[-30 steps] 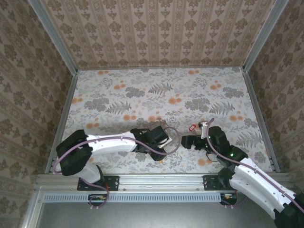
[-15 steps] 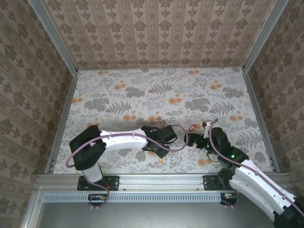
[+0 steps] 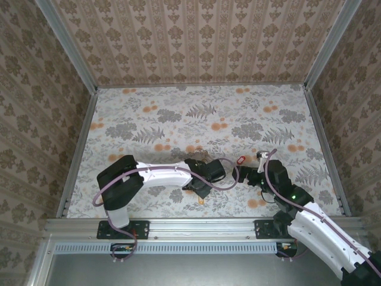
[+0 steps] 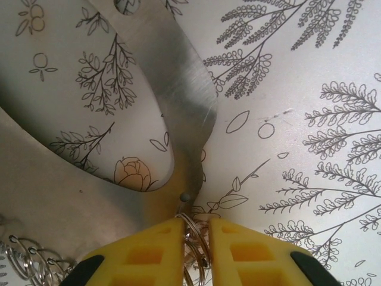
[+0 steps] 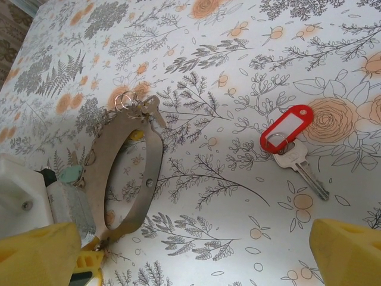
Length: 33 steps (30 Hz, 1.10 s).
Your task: Put the keys on the keyring
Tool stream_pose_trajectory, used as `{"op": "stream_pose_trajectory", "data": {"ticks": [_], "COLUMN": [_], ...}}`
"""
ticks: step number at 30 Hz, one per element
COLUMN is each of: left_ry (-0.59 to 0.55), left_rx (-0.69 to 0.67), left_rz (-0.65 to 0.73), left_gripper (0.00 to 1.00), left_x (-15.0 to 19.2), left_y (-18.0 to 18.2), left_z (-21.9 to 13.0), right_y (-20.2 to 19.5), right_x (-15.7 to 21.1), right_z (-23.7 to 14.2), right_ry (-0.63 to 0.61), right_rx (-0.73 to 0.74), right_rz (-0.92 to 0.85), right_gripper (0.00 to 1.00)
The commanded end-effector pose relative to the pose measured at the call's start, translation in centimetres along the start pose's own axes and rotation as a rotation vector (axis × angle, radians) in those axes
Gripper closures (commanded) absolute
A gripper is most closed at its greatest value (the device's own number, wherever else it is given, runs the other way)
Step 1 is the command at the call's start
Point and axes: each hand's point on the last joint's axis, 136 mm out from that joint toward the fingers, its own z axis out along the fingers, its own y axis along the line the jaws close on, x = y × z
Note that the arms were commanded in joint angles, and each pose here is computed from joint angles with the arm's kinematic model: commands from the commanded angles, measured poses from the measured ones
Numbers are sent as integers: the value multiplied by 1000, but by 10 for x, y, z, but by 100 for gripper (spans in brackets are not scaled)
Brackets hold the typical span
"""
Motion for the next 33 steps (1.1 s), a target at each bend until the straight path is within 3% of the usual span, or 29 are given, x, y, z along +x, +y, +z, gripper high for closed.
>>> {"op": "stream_pose_trajectory", "data": {"ticks": [1,7,14,23,29,33], "left_ry": [12,-6,-81,-378,-468,-489], "left_rx": [-27,-24,49,294,364,396], "left_rz": [-5,-3,20,102,160,162], "left_gripper": [86,100,100,100,100,100], "left_x": [2,0,-5,-6,-6,-9], "left_y": [2,4,2,23,26,26], "left_z": [-4,-14,-47,-128,-152,-160], "right_y": [-4,-4,11,89,135,152], "right_x": [-2,-5,-13,-27,-31,-23], "right_z": [-4,-6,-12,-38,-63,-67], "right_ry": [-12,-19,-28,-82,-98,-88], "right_rx": [20,20,-38,-432,-628,-679], "right_rz": [-5,-7,-66,-246,-409,-518], "right_gripper": [0,0,0,9,20,17]}}
